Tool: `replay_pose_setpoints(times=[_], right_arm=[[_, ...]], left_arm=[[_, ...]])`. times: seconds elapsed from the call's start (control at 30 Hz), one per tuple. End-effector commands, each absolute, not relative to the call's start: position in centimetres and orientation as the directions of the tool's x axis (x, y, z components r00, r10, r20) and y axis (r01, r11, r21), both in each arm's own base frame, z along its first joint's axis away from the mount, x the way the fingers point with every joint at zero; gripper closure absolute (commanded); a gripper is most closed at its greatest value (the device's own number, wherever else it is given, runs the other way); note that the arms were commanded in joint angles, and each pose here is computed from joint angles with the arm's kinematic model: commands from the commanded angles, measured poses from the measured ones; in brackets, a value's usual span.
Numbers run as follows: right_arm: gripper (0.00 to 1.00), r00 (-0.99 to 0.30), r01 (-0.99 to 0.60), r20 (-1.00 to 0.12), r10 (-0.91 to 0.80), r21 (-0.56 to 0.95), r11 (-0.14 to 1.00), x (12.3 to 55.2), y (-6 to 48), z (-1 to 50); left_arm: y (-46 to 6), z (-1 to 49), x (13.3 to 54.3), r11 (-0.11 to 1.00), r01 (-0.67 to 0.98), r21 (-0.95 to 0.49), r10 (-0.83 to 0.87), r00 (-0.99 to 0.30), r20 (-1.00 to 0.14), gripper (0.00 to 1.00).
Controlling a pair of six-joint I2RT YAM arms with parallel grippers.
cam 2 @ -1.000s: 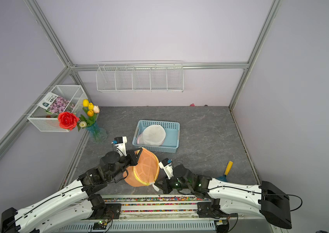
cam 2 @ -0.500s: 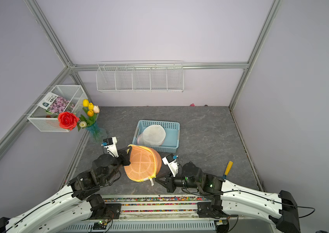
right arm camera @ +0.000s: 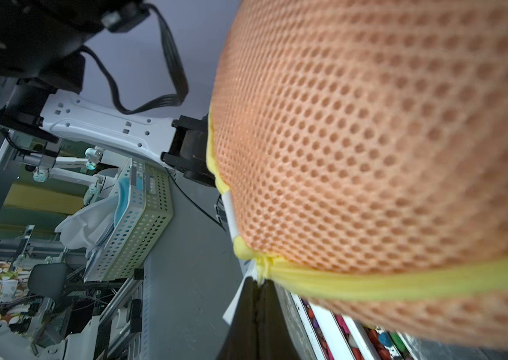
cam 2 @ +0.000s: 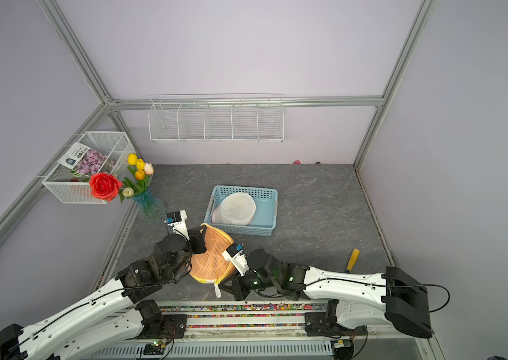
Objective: Turn the laundry bag inside out
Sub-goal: Zip the zipper on the laundry bag.
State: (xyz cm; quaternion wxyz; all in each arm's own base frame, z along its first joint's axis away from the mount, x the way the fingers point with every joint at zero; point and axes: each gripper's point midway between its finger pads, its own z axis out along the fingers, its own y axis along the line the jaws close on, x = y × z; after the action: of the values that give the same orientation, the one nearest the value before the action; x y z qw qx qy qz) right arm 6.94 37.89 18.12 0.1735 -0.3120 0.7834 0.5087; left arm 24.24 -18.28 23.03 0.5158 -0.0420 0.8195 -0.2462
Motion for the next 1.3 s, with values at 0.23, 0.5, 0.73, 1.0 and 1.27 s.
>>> replay_pose_setpoints(times=[0.23,0.5,0.73,1.0,1.27], right_arm=[[0.35,-0.603,-0.747,-0.776,-0.184,0.469,0.471,10.1,31.5,23.4],[0.28,-0.526,-0.674,-0.845,-0.102,0.34,0.656,14.3,25.2,25.7],[0.26,-0.503,-0.582,-0.864,0.03,0.364,0.727,17.8,23.1,27.1],[0.25,-0.492,-0.803,-0.867,0.08,0.487,0.344,11.8,26.1,32.0],[0.27,-0.442,-0.673,-0.83,0.339,0.557,0.487,14.2,20.5,32.1]], left_arm=[[-23.2,28.3,21.0,0.668,0.559,-0.492,-0.125,-0.567,-0.814,1.0],[-25.5,29.4,17.9,0.506,0.695,-0.511,-0.021,-0.582,-0.813,1.0],[-26.3,29.9,17.4,0.467,0.717,-0.518,0.012,-0.59,-0.807,1.0],[-24.5,28.1,20.6,0.663,0.583,-0.469,-0.011,-0.619,-0.785,1.0],[-22.1,28.4,22.1,0.767,0.473,-0.434,-0.075,-0.605,-0.793,1.0]])
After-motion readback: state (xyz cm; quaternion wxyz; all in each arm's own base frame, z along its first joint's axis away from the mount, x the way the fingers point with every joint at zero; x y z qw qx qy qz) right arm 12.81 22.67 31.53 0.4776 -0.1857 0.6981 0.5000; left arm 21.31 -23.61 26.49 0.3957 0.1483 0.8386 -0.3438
